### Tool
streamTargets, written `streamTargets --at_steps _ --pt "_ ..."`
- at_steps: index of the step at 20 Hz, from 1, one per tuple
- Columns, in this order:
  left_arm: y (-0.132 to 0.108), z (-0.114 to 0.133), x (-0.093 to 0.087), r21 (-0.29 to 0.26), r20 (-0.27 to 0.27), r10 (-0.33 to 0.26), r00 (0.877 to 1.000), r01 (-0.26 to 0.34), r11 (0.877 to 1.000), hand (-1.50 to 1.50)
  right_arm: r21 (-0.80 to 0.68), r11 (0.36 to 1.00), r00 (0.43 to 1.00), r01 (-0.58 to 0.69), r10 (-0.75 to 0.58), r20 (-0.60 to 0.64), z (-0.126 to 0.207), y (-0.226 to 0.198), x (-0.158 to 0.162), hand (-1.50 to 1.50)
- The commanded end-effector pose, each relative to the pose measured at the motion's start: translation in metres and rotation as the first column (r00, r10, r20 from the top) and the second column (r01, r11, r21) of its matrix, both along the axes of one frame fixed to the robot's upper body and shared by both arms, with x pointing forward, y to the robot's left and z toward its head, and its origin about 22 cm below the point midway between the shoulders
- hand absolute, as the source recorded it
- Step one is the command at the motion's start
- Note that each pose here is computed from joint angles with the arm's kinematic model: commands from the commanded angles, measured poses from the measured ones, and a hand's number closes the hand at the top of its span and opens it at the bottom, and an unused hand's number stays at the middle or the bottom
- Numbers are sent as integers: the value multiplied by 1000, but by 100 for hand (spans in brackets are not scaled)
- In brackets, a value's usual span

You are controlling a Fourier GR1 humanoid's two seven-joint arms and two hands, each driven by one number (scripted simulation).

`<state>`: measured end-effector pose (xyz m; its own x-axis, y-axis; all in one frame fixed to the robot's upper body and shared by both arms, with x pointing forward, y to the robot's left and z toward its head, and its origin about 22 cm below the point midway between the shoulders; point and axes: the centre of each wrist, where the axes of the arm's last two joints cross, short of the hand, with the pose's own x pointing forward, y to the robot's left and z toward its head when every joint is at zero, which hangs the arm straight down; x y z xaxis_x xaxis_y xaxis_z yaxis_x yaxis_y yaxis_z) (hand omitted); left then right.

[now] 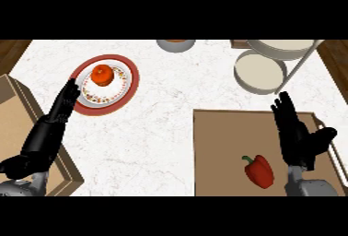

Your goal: Pick the bell pepper from the tray and place it in the tiered basket

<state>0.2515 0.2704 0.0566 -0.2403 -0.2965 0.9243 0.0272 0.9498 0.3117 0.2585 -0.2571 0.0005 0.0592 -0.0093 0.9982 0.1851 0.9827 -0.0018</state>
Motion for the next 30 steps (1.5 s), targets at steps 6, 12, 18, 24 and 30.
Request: streamTargets --at_steps 6,12,18,24,30 --pt "12 -88 -46 -24 -397 285 873 -320 947 0 -411 901 843 -136 323 429 127 -47 14 150" --pt "-20 -98 -50 -74 -454 252 854 -318 945 0 -95 930 879 355 -298 373 70 -106 -20 -150" --pt "-18 -97 -48 -70 -463 255 849 -322 944 0 -247 962 951 115 -35 308 93 -110 -63 -150" --pt "-18 -95 -45 -56 -456 263 850 -322 945 0 -535 821 980 -198 185 -80 118 -101 -80 -150" --pt "-16 -87 -40 -65 -457 261 850 -325 943 0 -769 568 956 -292 150 -253 156 -80 -94 -150"
